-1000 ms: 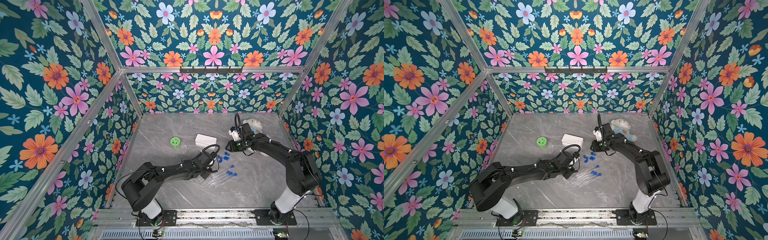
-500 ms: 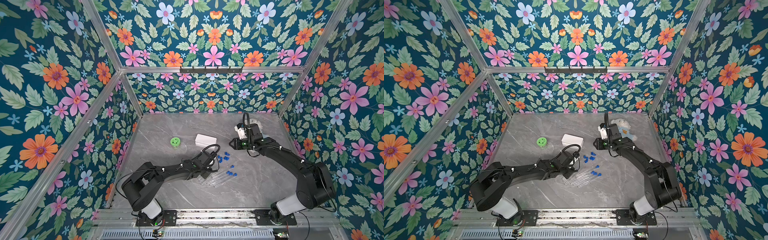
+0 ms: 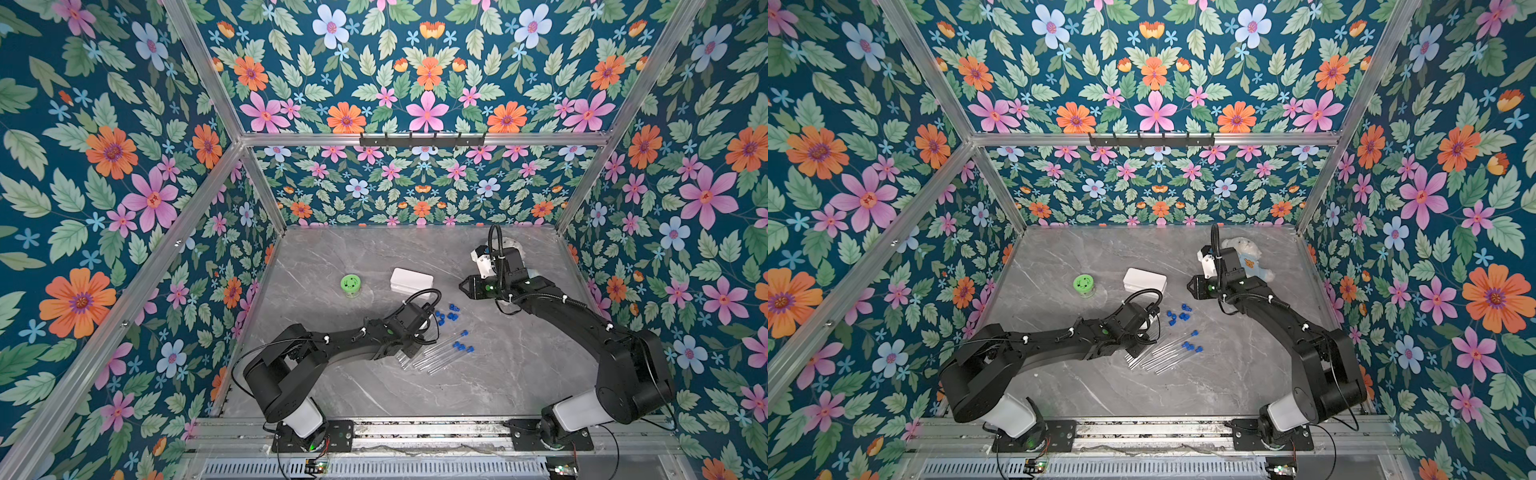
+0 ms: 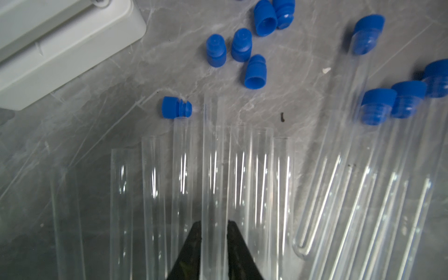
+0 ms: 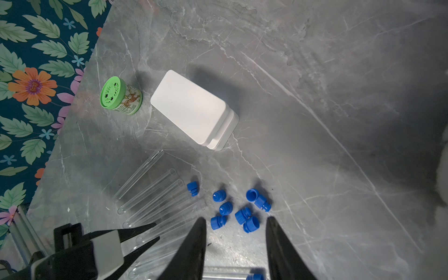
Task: Remove stoppers from test tubes
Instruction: Place the test tube at the center of the board.
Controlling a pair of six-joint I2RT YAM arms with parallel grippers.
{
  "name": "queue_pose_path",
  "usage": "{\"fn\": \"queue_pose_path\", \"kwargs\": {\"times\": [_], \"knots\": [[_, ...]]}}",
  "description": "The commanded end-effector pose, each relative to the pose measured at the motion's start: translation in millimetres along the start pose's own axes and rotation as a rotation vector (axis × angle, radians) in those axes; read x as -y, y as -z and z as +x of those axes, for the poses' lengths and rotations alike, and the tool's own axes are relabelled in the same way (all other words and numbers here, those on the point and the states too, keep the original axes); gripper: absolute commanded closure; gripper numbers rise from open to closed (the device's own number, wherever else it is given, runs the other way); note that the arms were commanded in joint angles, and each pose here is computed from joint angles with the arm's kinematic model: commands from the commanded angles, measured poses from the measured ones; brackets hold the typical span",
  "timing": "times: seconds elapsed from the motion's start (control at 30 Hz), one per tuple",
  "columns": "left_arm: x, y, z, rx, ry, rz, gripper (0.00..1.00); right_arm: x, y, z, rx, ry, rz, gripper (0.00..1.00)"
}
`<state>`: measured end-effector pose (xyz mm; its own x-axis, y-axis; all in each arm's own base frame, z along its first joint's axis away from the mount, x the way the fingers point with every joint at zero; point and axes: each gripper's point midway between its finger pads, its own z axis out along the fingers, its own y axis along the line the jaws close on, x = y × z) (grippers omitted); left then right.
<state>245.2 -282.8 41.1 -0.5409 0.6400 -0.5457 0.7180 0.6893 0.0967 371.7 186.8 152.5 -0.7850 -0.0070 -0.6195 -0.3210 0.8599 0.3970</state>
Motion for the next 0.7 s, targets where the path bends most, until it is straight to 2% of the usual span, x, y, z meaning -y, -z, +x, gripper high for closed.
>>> {"fn": "queue_pose_path", "kwargs": {"times": [0.0, 0.3, 0.6, 0.67], "knots": [[-2, 1, -3, 0.005, 0.005, -0.009, 0.76, -2, 2, -8, 0.032, 0.004, -0.006, 0.58], [0, 19, -13, 0.026, -0.049, -0.040, 0.74, -1, 3, -8, 0.033, -0.021, -0.023, 0.54], [43, 20, -40, 0.092, -0.110, 0.068, 0.72, 6, 7, -9, 0.021, -0.114, -0.081, 0.27], [51, 16, -46, 0.092, -0.126, 0.080, 0.72, 8, 11, -12, 0.033, -0.139, -0.100, 0.25]]}}
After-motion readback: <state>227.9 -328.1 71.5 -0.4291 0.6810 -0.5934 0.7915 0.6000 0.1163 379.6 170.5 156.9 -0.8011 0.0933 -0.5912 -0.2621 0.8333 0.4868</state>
